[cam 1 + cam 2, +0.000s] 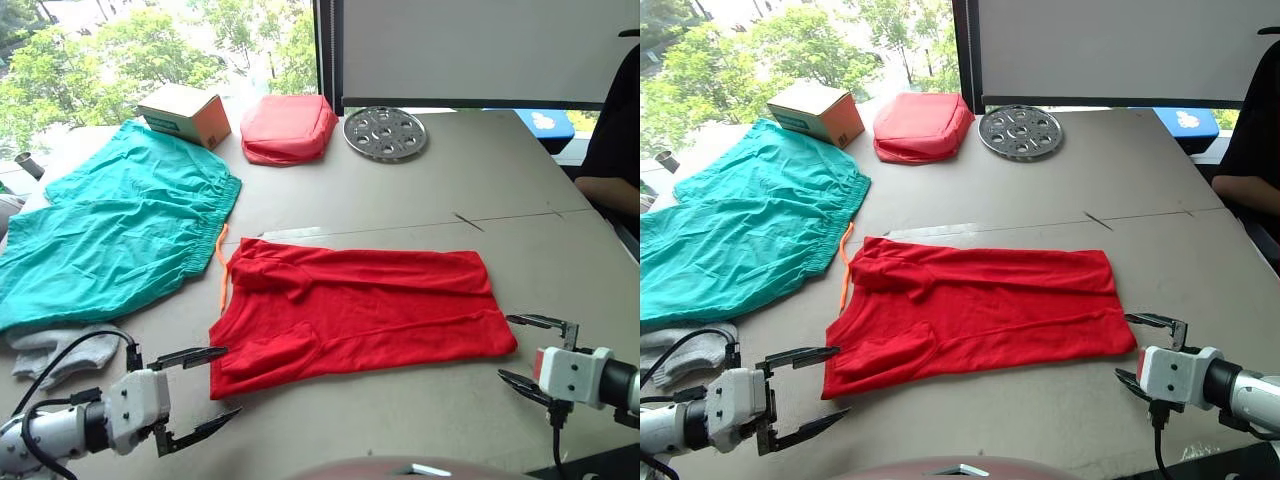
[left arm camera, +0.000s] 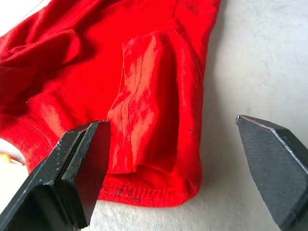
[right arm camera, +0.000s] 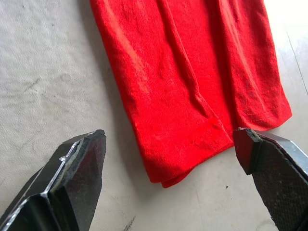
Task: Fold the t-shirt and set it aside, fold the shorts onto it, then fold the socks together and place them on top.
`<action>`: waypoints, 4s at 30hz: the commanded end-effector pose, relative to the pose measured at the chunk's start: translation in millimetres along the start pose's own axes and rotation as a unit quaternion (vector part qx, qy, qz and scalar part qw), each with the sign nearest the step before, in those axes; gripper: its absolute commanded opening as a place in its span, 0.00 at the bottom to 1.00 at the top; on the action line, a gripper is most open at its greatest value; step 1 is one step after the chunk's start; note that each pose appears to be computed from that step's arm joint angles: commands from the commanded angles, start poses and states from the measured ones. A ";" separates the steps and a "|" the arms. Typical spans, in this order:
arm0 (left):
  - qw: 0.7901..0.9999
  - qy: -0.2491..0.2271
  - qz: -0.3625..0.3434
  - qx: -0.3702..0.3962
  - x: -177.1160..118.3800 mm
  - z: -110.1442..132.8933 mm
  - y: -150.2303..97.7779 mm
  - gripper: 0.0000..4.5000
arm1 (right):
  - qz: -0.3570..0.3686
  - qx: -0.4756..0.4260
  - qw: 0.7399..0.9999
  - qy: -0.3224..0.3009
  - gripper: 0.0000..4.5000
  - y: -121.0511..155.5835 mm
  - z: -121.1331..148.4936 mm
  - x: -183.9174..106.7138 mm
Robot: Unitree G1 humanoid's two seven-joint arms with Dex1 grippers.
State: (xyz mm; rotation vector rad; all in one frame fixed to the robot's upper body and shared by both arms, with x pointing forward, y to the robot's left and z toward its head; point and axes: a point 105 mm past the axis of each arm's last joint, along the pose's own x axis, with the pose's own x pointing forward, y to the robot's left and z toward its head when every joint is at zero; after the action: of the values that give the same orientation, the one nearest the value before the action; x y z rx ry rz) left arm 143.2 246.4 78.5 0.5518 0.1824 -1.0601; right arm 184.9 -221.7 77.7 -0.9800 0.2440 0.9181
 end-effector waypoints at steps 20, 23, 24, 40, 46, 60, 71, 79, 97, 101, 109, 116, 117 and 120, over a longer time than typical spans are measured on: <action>0.977 0.011 0.070 0.200 2.8 -3.8 10.7 0.99 | -0.092 -0.120 0.988 -0.014 0.99 2.2 -3.8 20.3; 0.974 0.017 0.073 0.215 0.1 -6.1 10.1 0.99 | -0.104 -0.137 0.985 -0.011 0.99 -0.4 -5.6 23.9; 0.973 0.017 0.074 0.219 -0.1 -6.3 10.0 0.99 | -0.109 -0.141 0.984 -0.010 0.99 -2.5 -5.8 25.0; 0.963 0.008 0.103 0.248 -1.1 8.1 4.4 0.99 | -0.173 -0.216 0.961 0.017 0.99 -24.8 -9.3 24.9; 0.964 0.012 0.109 0.244 -0.9 6.7 3.4 0.99 | -0.163 -0.219 0.962 0.014 0.99 -22.2 -8.3 30.6; 0.967 0.027 0.093 0.234 3.2 -4.2 -6.9 0.33 | -0.119 -0.217 0.969 -0.010 0.42 -6.7 -0.5 47.7; 0.985 0.000 0.071 0.158 9.3 -5.0 -28.4 0.00 | -0.111 -0.197 0.974 -0.008 0.01 -11.3 -1.0 42.1; 0.990 0.001 0.077 0.119 5.1 -5.5 -15.1 0.46 | -0.093 -0.146 0.985 -0.010 0.34 -7.9 -1.7 33.5; 1.000 -0.005 0.024 0.019 17.0 -18.8 -63.2 0.78 | -0.030 0.031 0.997 -0.068 0.67 8.4 10.9 26.6; 0.999 0.006 0.027 -0.039 16.4 -32.2 -58.4 0.78 | 0.003 0.092 0.992 -0.086 0.67 13.0 21.2 24.2; 0.991 0.029 0.032 -0.125 15.8 -63.3 -57.6 0.78 | 0.048 0.109 0.989 -0.083 0.67 17.1 25.2 22.6; 0.988 0.022 0.037 -0.150 -16.4 -38.4 16.7 0.78 | 0.011 0.131 0.989 -0.068 0.67 -6.6 10.2 26.6; 0.987 0.024 0.034 -0.154 -17.5 -40.1 17.1 0.78 | 0.013 0.125 0.990 -0.063 0.67 -8.5 8.6 26.7; 0.987 0.034 0.022 -0.154 -18.3 -42.5 15.6 0.78 | 0.018 0.117 0.992 -0.052 0.67 -11.8 4.7 27.6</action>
State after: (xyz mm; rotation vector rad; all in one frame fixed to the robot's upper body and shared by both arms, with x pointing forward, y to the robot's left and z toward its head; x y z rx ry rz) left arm 157.1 287.5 57.4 0.3290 0.3669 -0.9408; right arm 206.5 -202.5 66.0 -0.6854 0.2847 0.9523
